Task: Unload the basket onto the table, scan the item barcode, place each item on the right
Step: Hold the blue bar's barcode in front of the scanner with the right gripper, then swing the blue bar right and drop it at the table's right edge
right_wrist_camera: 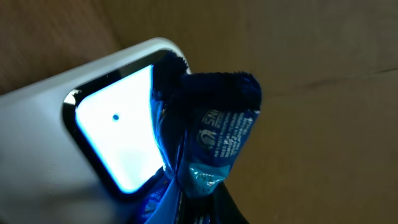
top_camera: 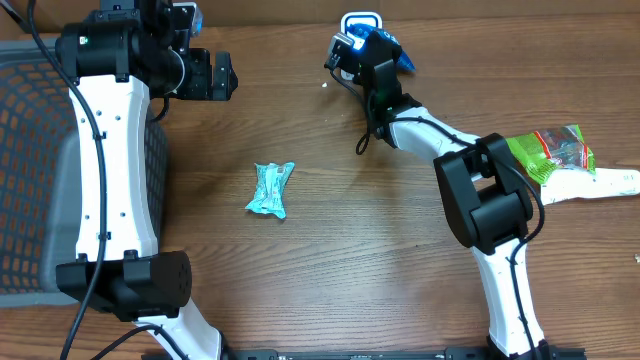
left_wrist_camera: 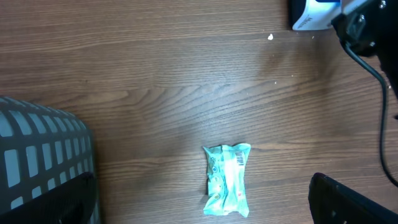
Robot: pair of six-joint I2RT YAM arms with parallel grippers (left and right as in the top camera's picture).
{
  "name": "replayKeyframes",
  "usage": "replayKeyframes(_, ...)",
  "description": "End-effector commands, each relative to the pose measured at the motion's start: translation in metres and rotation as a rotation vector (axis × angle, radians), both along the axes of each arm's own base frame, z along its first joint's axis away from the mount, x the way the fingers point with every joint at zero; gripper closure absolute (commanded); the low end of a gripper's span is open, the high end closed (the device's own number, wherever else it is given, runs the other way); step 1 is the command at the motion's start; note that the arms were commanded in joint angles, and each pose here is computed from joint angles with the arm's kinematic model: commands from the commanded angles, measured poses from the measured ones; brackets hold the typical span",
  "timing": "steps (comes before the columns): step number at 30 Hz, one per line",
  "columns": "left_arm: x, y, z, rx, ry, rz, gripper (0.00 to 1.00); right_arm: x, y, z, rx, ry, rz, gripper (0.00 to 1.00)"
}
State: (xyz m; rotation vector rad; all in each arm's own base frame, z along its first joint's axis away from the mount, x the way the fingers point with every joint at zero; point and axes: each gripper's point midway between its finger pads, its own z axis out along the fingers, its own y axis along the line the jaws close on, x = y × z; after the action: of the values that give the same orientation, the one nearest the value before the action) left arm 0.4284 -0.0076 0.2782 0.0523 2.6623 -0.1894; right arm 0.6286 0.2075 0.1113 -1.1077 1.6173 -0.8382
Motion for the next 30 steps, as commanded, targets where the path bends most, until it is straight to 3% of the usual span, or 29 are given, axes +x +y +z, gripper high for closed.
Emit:
replayKeyframes(1, 0.001, 0.000, -0.003, -0.012, 0.005, 0.001, 0.00, -0.011, 0.001, 0.088, 0.145, -0.080, -0.028, 0.96)
replayKeyframes(6, 0.001, 0.000, -0.003, -0.012, 0.005, 0.001, 0.01, -0.048, -0.001, 0.135, 0.358, -0.028, -0.125, 0.96)
replayKeyframes(11, 0.001, 0.000, -0.003, -0.012, 0.006, 0.001, 0.00, -0.096, 0.013, 0.126, 0.639, 0.133, -0.269, 0.96)
replayKeyframes(17, 0.001, 0.000, -0.003, -0.012, 0.005, 0.001, 0.00, -0.174, 0.054, 0.069, 0.920, 0.611, -0.366, 0.96)
replayKeyframes(21, 0.001, 0.000, -0.003, -0.012, 0.005, 0.001, 0.00, -0.205, 0.061, 0.050, 1.084, 0.919, -0.416, 0.96)
replayKeyframes(25, 0.001, 0.000, -0.003, -0.012, 0.005, 0.001, 0.00, -0.209, 0.036, 0.054, 1.224, 1.120, -0.429, 0.96)
replayKeyframes(30, 0.001, -0.001, -0.003, -0.012, 0.005, 0.001, 0.00, -0.181, -0.055, 0.055, 1.472, 1.095, -0.695, 0.96)
